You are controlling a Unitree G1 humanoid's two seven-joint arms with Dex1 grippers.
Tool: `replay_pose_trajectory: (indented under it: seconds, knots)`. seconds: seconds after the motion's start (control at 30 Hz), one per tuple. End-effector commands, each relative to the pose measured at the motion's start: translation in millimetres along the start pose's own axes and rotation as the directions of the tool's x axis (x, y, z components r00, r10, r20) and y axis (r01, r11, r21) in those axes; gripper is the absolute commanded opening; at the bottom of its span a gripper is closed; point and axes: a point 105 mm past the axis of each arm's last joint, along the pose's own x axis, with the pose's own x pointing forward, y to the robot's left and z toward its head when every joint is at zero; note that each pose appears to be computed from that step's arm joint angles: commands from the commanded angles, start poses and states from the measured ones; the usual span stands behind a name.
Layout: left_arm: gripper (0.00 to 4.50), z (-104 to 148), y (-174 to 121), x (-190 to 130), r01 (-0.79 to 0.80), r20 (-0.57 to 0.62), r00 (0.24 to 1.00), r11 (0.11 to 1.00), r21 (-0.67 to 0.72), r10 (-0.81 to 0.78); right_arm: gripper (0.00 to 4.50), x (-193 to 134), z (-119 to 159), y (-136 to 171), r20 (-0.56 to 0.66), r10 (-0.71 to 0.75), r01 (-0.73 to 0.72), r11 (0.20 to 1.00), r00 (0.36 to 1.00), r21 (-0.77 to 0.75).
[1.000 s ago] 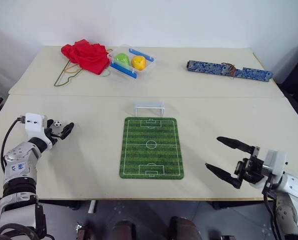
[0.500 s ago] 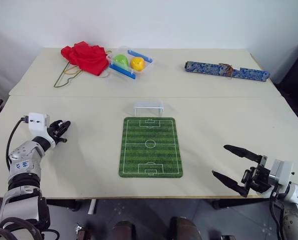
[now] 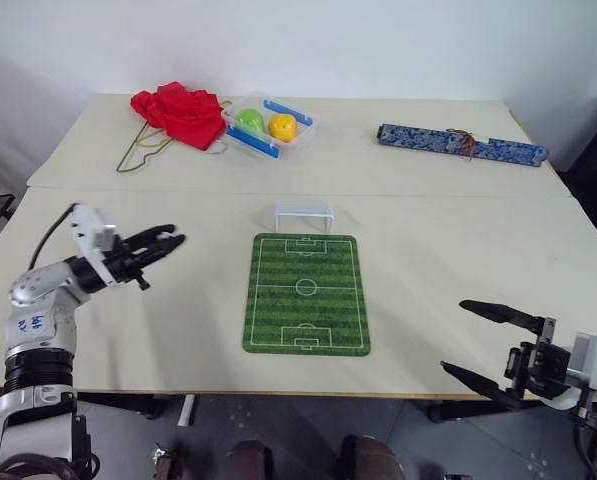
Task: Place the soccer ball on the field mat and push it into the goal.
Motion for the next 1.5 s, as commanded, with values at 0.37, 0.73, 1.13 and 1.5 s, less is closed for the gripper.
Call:
replay_pose_trajectory:
  seconds: [0.37,0.73,1.13,1.5]
  knots:
    - [0.86,-35.8,-133.8,108.7,0.529,-0.212,0.833,0.848,0.032,-0.511,4.50,3.9,15.4,5.4,0.138,0.010,-0.012,1.000,0.990,0.015]
    - [0.86,-39.2,-151.7,120.7,0.554,-0.215,0.818,0.831,0.051,-0.533,4.50,-9.0,5.6,12.4,0.033,-0.009,0.008,0.999,0.999,0.031]
    - [0.86,-39.6,-154.1,123.8,0.579,-0.227,0.803,0.812,0.078,-0.551,4.50,-11.0,2.1,13.2,-0.003,-0.047,0.048,0.998,0.999,0.038]
    - [3.08,-34.2,-158.7,127.8,0.584,-0.196,0.802,0.809,0.068,-0.563,4.50,-4.4,2.2,10.5,0.002,-0.059,0.059,0.998,0.998,0.039]
